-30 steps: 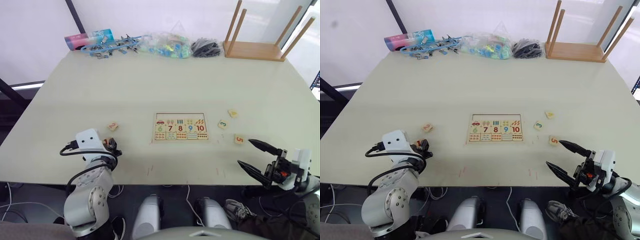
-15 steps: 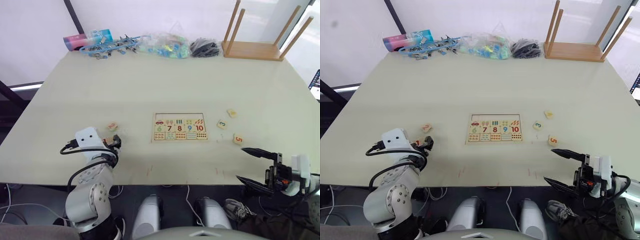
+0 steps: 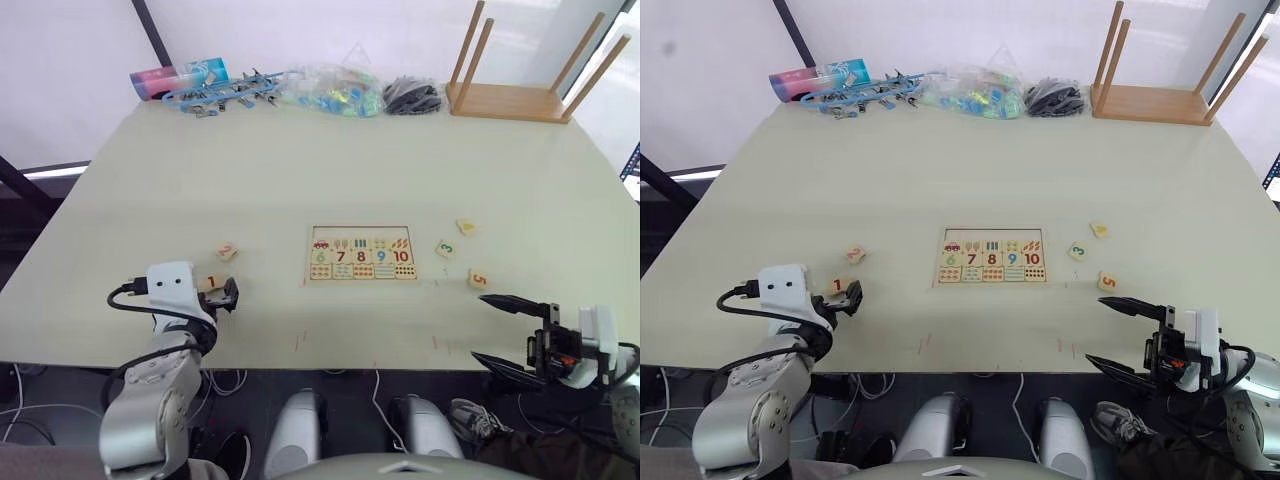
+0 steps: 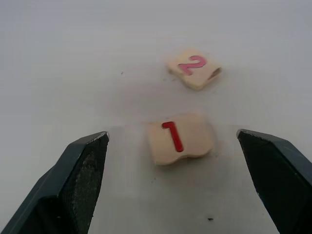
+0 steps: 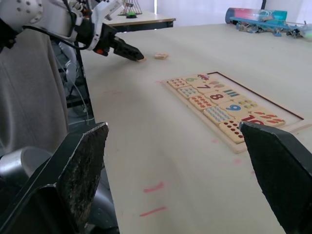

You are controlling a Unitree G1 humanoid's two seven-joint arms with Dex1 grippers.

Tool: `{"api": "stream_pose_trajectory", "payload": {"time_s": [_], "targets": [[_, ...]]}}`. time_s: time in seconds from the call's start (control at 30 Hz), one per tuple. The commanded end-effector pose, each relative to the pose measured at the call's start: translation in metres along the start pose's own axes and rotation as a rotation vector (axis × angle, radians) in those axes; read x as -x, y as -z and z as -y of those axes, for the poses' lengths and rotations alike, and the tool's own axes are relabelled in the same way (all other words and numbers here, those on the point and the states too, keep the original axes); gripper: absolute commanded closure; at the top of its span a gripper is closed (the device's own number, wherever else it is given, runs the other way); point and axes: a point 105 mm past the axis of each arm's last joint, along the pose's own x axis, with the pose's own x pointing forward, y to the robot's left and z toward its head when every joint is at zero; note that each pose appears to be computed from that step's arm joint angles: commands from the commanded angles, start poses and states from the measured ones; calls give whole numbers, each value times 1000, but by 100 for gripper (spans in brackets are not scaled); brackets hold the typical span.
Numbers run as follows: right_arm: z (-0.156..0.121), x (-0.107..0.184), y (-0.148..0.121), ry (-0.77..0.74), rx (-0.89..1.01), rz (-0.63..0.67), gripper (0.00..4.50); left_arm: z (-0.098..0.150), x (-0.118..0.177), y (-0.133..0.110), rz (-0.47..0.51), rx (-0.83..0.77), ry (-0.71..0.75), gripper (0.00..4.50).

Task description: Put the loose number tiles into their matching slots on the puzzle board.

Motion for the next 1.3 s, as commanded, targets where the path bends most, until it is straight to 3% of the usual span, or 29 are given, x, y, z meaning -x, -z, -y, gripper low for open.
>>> {"api": "stream_pose_trajectory", "payload": {"time_s": [0.03,0.13,0.23,0.37,0.57,0.77,1.0,1.3], "targets": [[-2,-6,-8,11,24,27,0,-9,0,-20,114,-63,89,2],[-3,-8,-9,48,25,29,0,-17,-8,-30,170,-129,260,2],[-2,-10,-8,87,21,12,0,-11,-8,-25,180,-202,460,2],[-1,-11,-8,115,46,8,0,-14,-9,-22,180,-256,618,2],[-1,-14,-9,118,57,21,0,-31,-18,-34,126,-364,870,2],[1,-17,-10,115,67,32,0,-51,-16,-27,40,-514,1076,2],[4,-18,-11,114,75,40,0,-69,-28,-19,-38,-624,1142,2],[4,-19,-12,105,79,52,0,-65,-43,-12,-38,-681,1148,2]]}}
